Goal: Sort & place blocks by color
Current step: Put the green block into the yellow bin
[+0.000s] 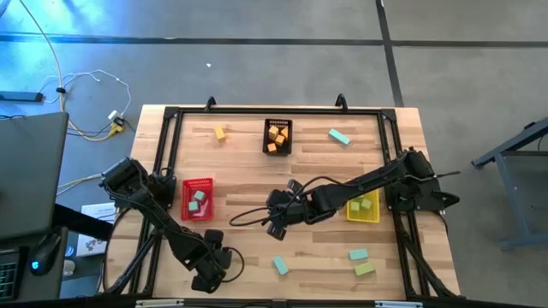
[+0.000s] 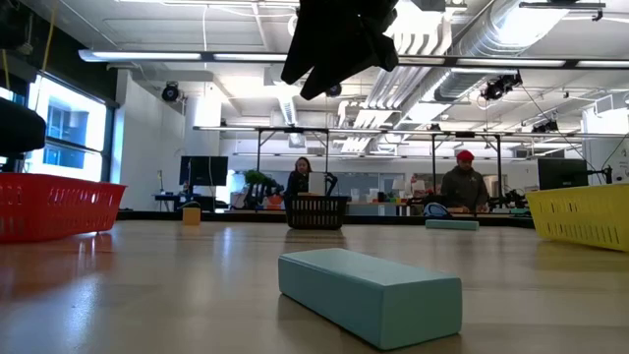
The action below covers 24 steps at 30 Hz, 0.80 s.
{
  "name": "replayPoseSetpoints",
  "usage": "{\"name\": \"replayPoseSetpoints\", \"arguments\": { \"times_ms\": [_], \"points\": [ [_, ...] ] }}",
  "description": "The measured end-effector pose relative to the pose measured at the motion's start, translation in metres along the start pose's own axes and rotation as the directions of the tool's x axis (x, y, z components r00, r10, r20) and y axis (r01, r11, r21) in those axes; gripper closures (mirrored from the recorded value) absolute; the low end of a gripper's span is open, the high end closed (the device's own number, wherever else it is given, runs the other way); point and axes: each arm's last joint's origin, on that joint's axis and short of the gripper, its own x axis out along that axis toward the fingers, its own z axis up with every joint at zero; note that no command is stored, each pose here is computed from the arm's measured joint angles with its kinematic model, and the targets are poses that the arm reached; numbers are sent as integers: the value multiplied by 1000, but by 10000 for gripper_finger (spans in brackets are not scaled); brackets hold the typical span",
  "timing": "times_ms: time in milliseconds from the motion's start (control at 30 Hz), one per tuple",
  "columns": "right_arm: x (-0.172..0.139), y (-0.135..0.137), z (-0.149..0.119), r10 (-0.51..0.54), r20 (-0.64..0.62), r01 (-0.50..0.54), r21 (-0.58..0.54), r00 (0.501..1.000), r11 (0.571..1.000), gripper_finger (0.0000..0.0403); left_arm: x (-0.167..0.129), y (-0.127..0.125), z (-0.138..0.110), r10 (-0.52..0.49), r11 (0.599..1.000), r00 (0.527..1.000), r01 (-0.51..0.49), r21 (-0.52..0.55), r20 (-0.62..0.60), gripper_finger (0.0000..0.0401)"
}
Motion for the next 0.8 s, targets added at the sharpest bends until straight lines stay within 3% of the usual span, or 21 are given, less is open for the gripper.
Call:
{"name": "replayPoseSetpoints", "arguments": {
  "times_ms": [167,367,733,800],
  "points": [
    [-2,4,-3,26,-17,-26,12,1000,1000,244,0,1,0,15,1000,1000,-15,19,6,203],
    [-7,14,-11,42,-31,-42,-12,999,999,244,1,6,3,31,997,999,-32,64,11,300],
    [-17,33,-26,103,-56,-106,-57,993,993,244,-4,25,19,1,992,1000,-4,125,25,304],
    [-19,35,-28,114,-63,-118,-62,991,991,244,-8,30,23,49,989,996,-59,135,72,304]
  ]
}}
